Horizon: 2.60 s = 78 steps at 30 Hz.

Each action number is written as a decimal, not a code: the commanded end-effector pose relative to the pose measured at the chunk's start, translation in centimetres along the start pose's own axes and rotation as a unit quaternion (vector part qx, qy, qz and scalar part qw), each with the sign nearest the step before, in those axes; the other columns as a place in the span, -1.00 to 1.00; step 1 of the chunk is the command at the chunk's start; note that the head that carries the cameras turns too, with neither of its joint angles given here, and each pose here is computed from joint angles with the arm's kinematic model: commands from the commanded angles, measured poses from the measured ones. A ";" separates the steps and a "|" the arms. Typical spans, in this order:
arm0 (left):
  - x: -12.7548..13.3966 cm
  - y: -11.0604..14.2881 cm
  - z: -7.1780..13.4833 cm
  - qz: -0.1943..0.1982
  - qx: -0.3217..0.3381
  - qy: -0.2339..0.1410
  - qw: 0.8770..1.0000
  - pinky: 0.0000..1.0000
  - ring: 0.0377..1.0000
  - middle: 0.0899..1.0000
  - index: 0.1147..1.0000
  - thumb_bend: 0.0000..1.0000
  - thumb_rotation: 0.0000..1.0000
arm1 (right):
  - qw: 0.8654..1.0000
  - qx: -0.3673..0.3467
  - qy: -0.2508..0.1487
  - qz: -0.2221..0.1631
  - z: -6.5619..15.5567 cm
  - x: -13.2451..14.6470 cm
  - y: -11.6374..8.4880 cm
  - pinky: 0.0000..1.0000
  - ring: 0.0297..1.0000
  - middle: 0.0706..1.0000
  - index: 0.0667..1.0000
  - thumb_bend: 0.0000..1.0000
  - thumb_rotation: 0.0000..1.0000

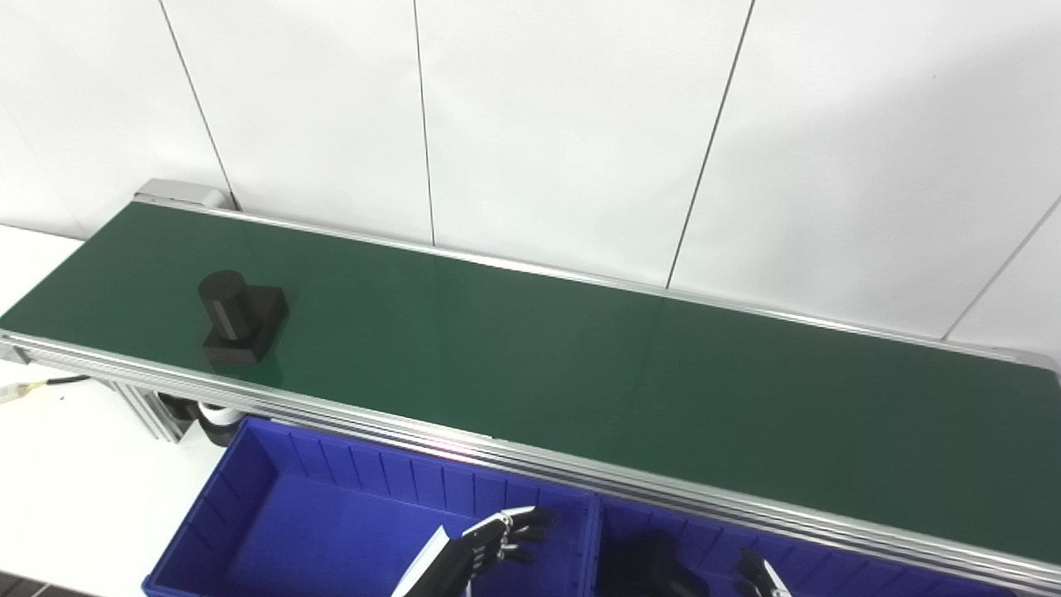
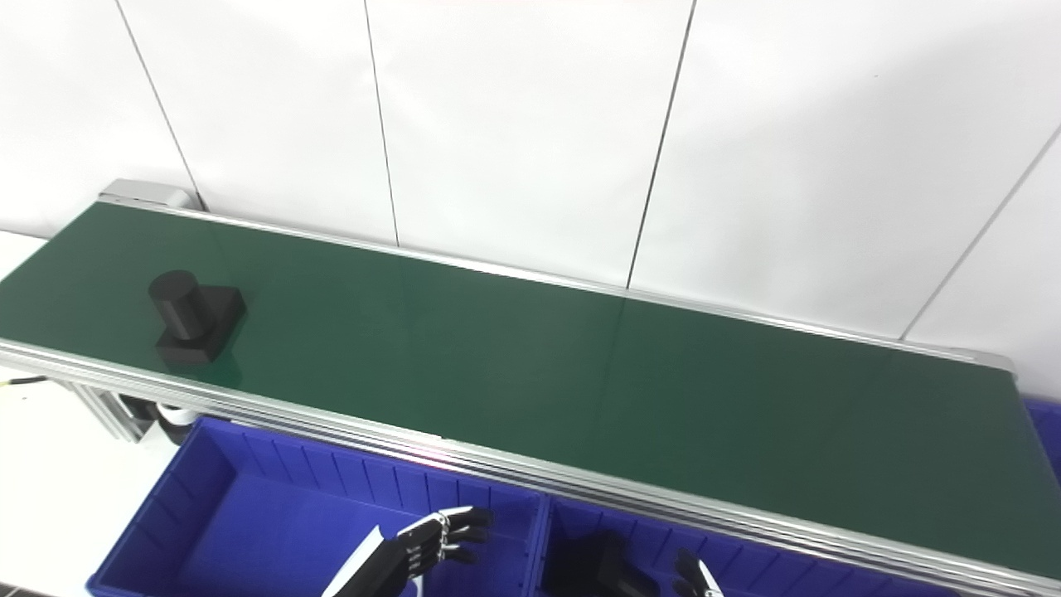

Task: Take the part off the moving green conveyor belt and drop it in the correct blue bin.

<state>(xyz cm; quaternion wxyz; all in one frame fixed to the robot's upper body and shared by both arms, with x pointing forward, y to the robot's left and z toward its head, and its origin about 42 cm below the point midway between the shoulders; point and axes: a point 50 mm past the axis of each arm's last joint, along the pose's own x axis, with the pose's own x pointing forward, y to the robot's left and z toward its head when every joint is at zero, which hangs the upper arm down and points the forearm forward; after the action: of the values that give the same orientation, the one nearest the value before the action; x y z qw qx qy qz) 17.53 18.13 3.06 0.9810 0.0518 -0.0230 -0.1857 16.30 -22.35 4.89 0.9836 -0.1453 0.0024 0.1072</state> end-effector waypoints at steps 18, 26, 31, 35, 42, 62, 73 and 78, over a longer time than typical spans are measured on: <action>1.2 -0.2 0.7 0.008 -0.011 -0.035 0.999 0.43 0.57 0.63 0.56 0.95 -0.83 | 0.999 0.003 -0.046 -0.022 0.9 0.4 -0.5 0.75 0.83 0.86 0.92 0.66 -1.00; 1.3 -0.2 0.6 0.008 -0.020 -0.036 0.999 0.44 0.58 0.63 0.55 0.97 -0.82 | 0.997 0.001 -0.068 -0.030 1.1 0.4 -0.5 0.69 0.82 0.84 0.91 0.66 -1.00; 1.3 -0.2 0.7 0.012 -0.031 -0.038 0.999 0.44 0.57 0.62 0.53 1.00 -0.81 | 0.995 0.000 -0.089 -0.041 1.7 0.3 -0.5 0.66 0.80 0.83 0.87 0.68 -1.00; 1.4 -0.1 0.8 0.012 -0.035 -0.041 0.998 0.43 0.57 0.61 0.52 1.00 -0.80 | 0.993 -0.004 -0.106 -0.052 2.6 0.5 -0.6 0.61 0.75 0.79 0.85 0.72 -1.00; 1.2 0.0 0.9 0.018 -0.042 -0.044 0.998 0.43 0.58 0.62 0.53 1.00 -0.74 | 0.988 0.002 -0.145 -0.059 4.7 0.4 -1.2 0.56 0.71 0.74 0.82 0.76 -0.93; 1.4 -0.5 0.8 0.056 -0.078 -0.047 0.994 0.49 0.64 0.69 0.60 0.97 -0.87 | 0.972 -0.058 -0.218 -0.066 12.0 3.5 -2.8 0.47 0.69 0.76 0.81 0.86 -0.55; 1.6 -0.5 0.9 0.059 -0.081 -0.050 0.994 0.45 0.61 0.69 0.63 0.99 -0.83 | 0.971 -0.052 -0.227 -0.047 14.3 7.0 -3.0 0.51 0.72 0.81 0.83 0.79 -0.44; 1.6 -0.5 0.9 0.058 -0.081 -0.050 0.994 0.47 0.61 0.68 0.63 0.99 -0.83 | 0.970 -0.045 -0.234 -0.047 15.7 8.5 -2.7 0.52 0.73 0.79 0.82 0.79 -0.44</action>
<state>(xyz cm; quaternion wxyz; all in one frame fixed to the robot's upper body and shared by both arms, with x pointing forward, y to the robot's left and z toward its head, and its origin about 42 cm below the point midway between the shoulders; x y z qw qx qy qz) 18.38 17.31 2.94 0.9907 -0.0356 -0.0247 -0.1286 24.23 -19.17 18.75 0.9570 -0.1695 -0.2156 0.0948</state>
